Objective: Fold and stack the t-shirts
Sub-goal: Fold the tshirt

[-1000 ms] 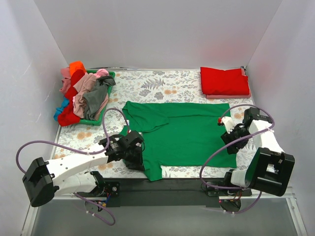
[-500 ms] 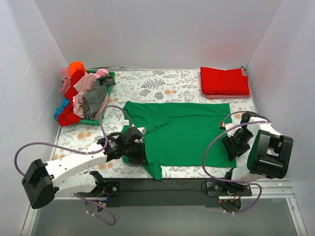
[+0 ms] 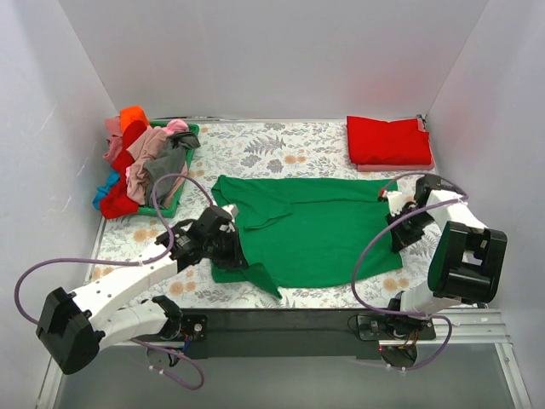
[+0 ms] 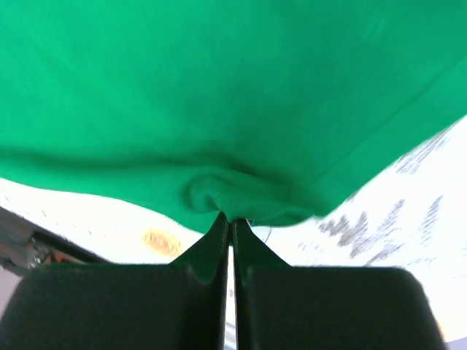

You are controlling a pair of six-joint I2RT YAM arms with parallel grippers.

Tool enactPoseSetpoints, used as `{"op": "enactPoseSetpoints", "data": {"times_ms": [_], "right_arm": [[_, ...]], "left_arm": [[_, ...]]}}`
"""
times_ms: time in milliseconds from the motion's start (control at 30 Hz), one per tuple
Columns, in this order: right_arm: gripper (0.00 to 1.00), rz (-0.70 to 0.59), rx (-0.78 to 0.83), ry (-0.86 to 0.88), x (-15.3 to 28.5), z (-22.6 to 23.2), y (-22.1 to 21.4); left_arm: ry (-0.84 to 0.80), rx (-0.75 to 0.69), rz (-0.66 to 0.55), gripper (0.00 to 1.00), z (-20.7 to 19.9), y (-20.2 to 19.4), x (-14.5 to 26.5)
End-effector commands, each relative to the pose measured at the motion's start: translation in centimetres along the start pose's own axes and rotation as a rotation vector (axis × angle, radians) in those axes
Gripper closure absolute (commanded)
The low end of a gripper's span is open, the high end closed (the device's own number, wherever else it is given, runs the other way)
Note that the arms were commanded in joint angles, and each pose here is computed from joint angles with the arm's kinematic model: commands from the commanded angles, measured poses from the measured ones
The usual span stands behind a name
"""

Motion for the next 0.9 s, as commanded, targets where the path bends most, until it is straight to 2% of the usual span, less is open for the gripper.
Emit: {"op": "enactPoseSetpoints", "data": {"times_ms": [0,133,167,233,333,567,700,867], "right_arm": [[0.99,-0.077,0.028,0.048,0.3,0.1,3.0],[0.93,-0.085,0.024,0.063,0.0,-0.6,4.7],[0.80,-0.090,0.024,0.061,0.1,-0.7,5.0],[0.64,-0.106,0.021,0.048,0.4,-1.2,5.7],[0.57,-0.119,0.023,0.021,1.1,-1.5,6.2],[0.56,-0.106,0.075,-0.088,3.9,-0.8,5.1],[0.56,-0.003,0.083,-0.038,2.2,0.9,1.8],[0.55,0.040,0.052,-0.006,0.7,1.2,0.4]], "left_arm": [[-0.028,0.000,-0.121,1.00,-0.4,3.7,1.3],[-0.040,0.014,-0.180,1.00,-0.6,6.6,1.3],[-0.032,0.025,-0.176,1.00,-0.2,7.2,0.9],[-0.054,0.031,-0.168,1.00,-0.3,7.8,0.5],[-0.059,0.051,-0.150,1.00,0.4,8.4,-0.3],[-0.050,0.072,-0.148,1.00,1.4,8.9,-0.7],[-0.057,0.074,-0.149,1.00,1.6,8.7,-0.5],[-0.072,0.074,-0.144,1.00,1.7,8.5,-0.4]]}}
Point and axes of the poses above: each gripper's point midway between its finger pads, its own x axis back along the fingers, its own z axis along the line the jaws close on, y = z × x, the point moved 7 cm from there along x, back along the fingers, and after that the axes turned 6 degrees about x, right-handed, at the moved point
